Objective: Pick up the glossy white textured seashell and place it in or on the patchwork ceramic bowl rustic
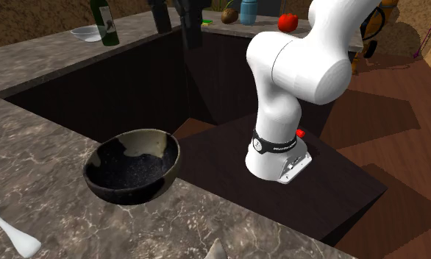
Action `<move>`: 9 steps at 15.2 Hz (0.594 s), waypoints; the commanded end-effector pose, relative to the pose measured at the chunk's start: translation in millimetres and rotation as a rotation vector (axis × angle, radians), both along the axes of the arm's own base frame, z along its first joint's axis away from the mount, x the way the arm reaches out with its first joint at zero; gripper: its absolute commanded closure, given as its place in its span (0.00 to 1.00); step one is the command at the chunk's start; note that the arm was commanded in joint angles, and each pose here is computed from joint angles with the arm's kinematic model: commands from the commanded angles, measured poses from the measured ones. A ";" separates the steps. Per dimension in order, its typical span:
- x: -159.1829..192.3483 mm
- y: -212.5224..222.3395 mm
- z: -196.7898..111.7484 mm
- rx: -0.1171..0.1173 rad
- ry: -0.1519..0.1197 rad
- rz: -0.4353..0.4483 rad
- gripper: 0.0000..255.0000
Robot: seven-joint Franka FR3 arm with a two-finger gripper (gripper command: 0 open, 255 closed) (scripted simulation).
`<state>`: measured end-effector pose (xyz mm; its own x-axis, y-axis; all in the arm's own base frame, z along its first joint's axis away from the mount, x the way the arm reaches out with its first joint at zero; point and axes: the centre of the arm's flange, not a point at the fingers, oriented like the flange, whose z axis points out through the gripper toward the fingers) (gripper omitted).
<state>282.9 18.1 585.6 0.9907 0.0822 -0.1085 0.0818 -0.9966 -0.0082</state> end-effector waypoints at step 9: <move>17.6 68.2 -76.0 0.009 -0.039 0.061 0.00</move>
